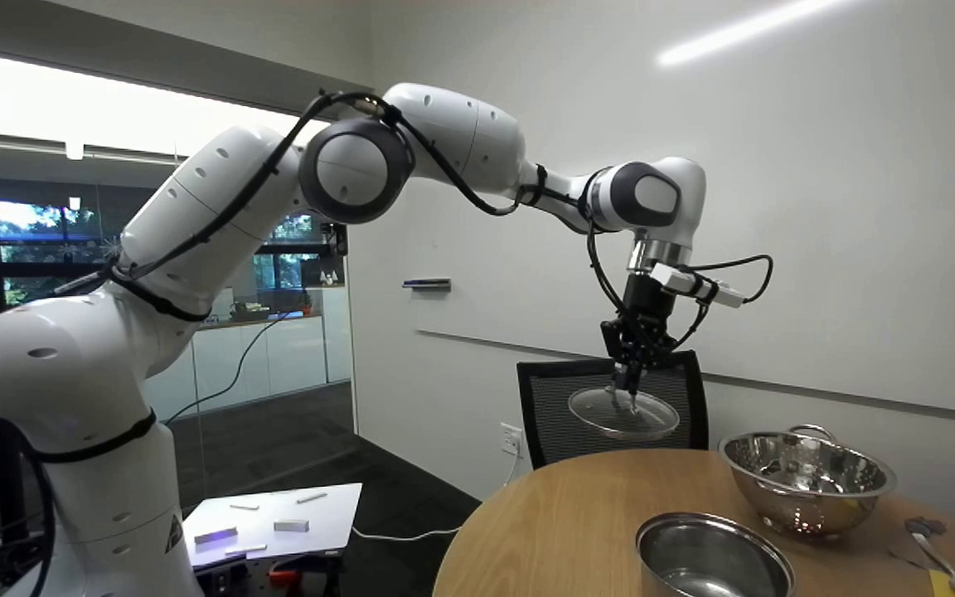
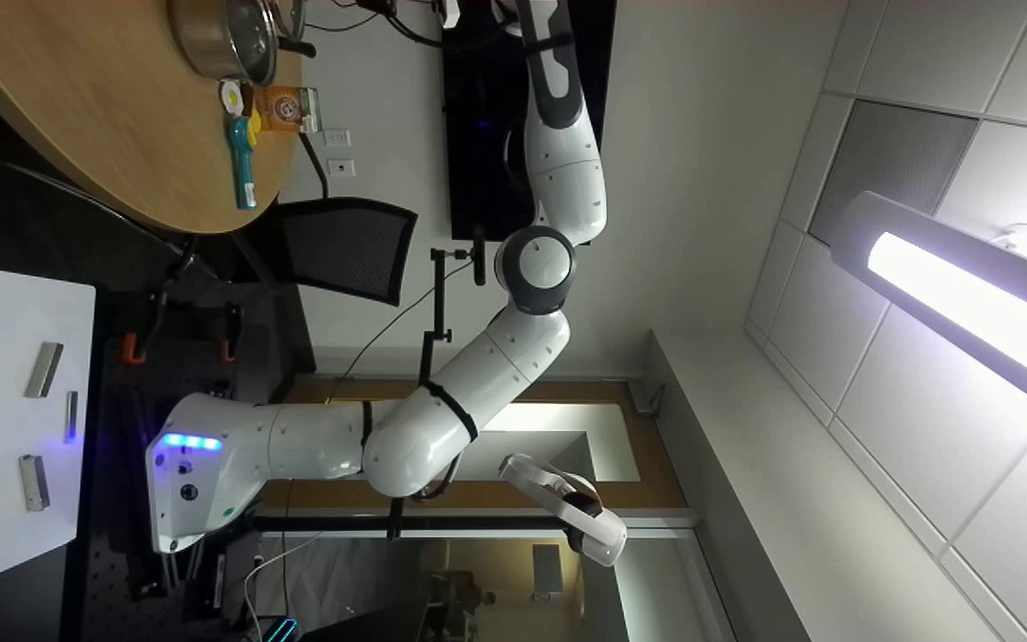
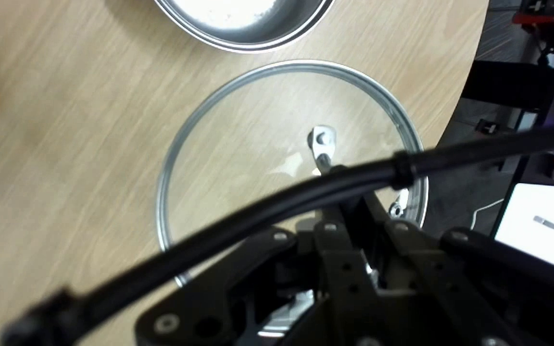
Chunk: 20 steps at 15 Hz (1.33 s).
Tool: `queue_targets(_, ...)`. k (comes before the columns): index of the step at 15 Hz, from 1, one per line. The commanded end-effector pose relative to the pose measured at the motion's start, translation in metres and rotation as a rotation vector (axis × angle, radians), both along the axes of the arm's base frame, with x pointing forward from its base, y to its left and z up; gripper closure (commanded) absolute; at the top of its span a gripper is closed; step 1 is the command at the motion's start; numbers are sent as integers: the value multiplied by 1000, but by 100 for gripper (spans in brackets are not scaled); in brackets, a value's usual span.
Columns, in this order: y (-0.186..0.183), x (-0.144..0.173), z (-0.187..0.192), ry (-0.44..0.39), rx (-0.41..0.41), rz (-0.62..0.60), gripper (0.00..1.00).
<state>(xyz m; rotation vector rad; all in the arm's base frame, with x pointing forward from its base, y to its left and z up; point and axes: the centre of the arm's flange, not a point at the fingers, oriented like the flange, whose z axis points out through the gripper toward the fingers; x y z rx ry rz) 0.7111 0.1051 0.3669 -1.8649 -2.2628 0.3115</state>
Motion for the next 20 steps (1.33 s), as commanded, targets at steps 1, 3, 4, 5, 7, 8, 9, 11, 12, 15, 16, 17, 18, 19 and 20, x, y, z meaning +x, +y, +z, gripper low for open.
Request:
queue_targets(1, 14, -8, -13, 45, -35, 101, 96)
queue_targets(3, 20, -8, -30, 62, -44, 131, 96)
queue_targets(4, 22, -8, -38, 70, -45, 143, 96)
queue_targets(5, 23, -8, -45, 77, -49, 151, 96)
queue_targets(7, 23, -8, -61, 85, -56, 168, 96)
queue_targets(8, 23, -8, -67, 90, -60, 171, 96)
queue_targets(9, 23, -8, -73, 95, -60, 177, 96)
queue_targets(11, 22, -8, -84, 102, -64, 187, 96)
queue_targets(12, 23, -8, -89, 101, -62, 189, 96)
queue_targets(15, 27, -7, -101, 88, -41, 186, 96)
queue_targets(16, 28, -7, -104, 81, -37, 186, 96)
queue_targets(17, 29, -6, -108, 74, -35, 186, 96)
queue_targets(18, 30, -6, -112, 70, -36, 187, 96)
queue_targets(19, 30, -4, -119, 68, -41, 186, 96)
queue_targets(20, 30, -3, -126, 68, -46, 185, 96)
